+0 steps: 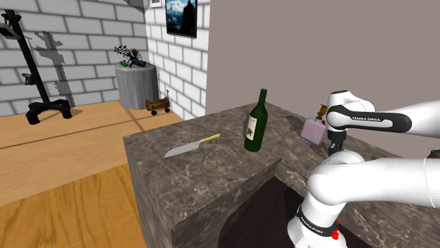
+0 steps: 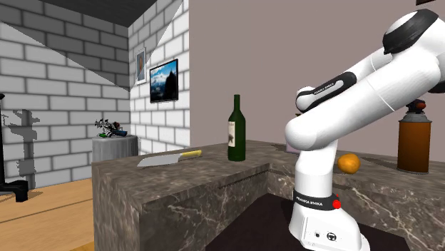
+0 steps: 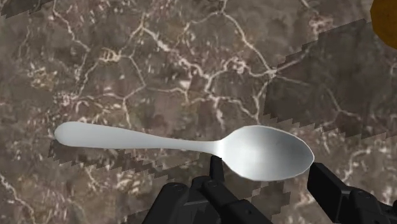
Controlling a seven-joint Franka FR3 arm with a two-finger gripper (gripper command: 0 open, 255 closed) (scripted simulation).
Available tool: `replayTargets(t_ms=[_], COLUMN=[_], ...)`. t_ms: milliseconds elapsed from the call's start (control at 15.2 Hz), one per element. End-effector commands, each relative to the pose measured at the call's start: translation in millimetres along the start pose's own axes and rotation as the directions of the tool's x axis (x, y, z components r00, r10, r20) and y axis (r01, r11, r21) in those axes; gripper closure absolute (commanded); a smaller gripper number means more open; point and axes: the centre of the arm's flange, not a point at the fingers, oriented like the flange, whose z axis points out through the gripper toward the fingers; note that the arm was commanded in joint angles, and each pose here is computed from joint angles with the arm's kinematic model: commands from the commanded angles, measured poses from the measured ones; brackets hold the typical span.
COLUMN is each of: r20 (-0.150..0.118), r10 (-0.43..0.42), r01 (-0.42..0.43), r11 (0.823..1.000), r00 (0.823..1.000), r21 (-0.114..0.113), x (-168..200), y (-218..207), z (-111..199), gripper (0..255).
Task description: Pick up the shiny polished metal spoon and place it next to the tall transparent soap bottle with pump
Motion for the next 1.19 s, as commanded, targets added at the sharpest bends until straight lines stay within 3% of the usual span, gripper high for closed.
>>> replayTargets(t_ms=[0,330,594,1122], r20=[0.0,0.0,0.0,0.0], r10=[0.0,0.0,0.0,0.0], r01=[0.0,0.0,0.0,0.0], r11=[1.0,1.0,1.0,1.0], r00=[1.0,1.0,1.0,1.0], r21=[0.0,0.0,0.0,0.0], x=[0.0,0.0,0.0,0.0], y=[0.0,0.0,0.0,0.0], z=[0.0,0.0,-49.9,-49.9], gripper=[0,0,0,0])
